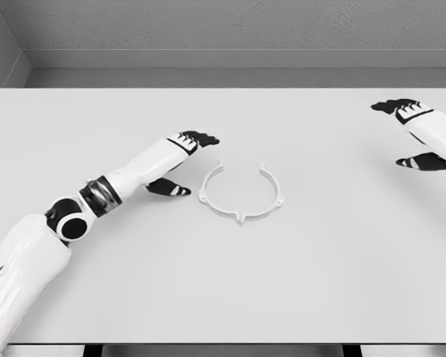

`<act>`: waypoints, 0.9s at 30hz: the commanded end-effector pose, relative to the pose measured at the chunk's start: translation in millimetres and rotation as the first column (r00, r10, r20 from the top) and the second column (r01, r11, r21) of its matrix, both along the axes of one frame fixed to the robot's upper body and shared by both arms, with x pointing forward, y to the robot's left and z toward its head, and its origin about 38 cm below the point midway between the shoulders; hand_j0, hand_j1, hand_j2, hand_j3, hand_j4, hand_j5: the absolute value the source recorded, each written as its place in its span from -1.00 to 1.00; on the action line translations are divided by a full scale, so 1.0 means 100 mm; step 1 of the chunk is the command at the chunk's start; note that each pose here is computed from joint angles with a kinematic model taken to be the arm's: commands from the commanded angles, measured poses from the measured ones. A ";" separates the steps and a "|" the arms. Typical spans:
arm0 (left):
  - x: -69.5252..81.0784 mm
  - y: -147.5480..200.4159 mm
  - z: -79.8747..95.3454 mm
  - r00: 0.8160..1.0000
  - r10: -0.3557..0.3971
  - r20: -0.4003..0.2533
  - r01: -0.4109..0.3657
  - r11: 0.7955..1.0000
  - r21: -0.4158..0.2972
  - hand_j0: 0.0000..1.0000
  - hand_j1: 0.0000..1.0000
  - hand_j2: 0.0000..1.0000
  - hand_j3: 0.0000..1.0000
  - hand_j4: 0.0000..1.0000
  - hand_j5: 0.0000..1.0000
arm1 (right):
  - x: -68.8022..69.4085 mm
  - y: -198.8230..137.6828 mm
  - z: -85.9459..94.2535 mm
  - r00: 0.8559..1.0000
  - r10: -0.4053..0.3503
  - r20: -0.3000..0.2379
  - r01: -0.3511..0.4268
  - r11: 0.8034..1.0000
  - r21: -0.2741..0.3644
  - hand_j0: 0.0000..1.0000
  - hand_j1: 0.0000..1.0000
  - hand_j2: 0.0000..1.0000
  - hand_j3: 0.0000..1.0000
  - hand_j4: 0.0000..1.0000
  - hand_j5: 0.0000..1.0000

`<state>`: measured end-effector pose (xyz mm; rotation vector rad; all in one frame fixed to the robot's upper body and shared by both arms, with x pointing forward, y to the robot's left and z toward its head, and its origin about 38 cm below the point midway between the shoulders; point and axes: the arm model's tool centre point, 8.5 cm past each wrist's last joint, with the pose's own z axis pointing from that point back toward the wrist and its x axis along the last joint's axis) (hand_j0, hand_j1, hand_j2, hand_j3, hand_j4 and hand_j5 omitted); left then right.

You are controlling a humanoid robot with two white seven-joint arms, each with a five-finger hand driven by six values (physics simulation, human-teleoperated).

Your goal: Assemble PVC drainage pipe clamps

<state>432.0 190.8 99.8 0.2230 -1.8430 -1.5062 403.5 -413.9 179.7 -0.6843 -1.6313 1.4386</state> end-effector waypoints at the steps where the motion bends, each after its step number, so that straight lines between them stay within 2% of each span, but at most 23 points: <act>1: 0.00 -0.02 0.00 1.000 -0.002 -0.004 0.002 1.000 -0.008 1.00 1.00 1.00 1.00 1.00 1.00 | -0.01 -0.06 0.37 0.993 -0.026 0.116 0.021 0.999 0.045 1.00 1.00 1.00 1.00 1.00 1.00; 4: 0.00 -0.03 0.00 1.000 -0.002 -0.003 0.002 1.000 -0.011 1.00 1.00 1.00 1.00 1.00 1.00 | -0.11 -0.16 0.32 0.989 -0.073 0.126 0.062 0.994 0.087 1.00 1.00 1.00 1.00 1.00 1.00; 9: -0.01 -0.11 0.00 1.000 -0.011 -0.005 0.011 1.000 -0.028 1.00 1.00 1.00 1.00 1.00 1.00 | -0.12 -0.14 0.23 0.992 -0.071 0.101 0.062 0.994 0.088 1.00 1.00 1.00 1.00 1.00 1.00; 11: -0.01 -0.12 0.00 1.000 -0.011 -0.005 0.011 1.000 -0.028 1.00 1.00 1.00 1.00 1.00 1.00 | -0.13 -0.06 0.09 0.993 -0.078 0.089 0.065 0.989 0.136 1.00 1.00 1.00 1.00 1.00 1.00; 18: -0.02 -0.15 -0.01 1.000 -0.015 -0.006 0.015 0.999 -0.033 1.00 1.00 1.00 1.00 1.00 1.00 | -0.12 0.03 0.10 0.993 -0.061 0.100 0.046 0.988 0.149 1.00 1.00 1.00 1.00 1.00 1.00; 20: -0.02 -0.18 -0.01 1.000 -0.019 -0.004 0.019 0.999 -0.032 1.00 1.00 1.00 1.00 1.00 1.00 | -0.13 0.14 0.22 0.990 -0.030 0.136 0.010 0.990 0.143 1.00 1.00 1.00 1.00 1.00 1.00; 27: -0.02 -0.22 -0.01 1.000 -0.021 -0.002 0.021 0.999 -0.035 1.00 1.00 1.00 1.00 1.00 1.00 | -0.12 0.22 0.18 0.992 -0.011 0.128 -0.008 0.989 0.146 1.00 1.00 1.00 1.00 1.00 1.00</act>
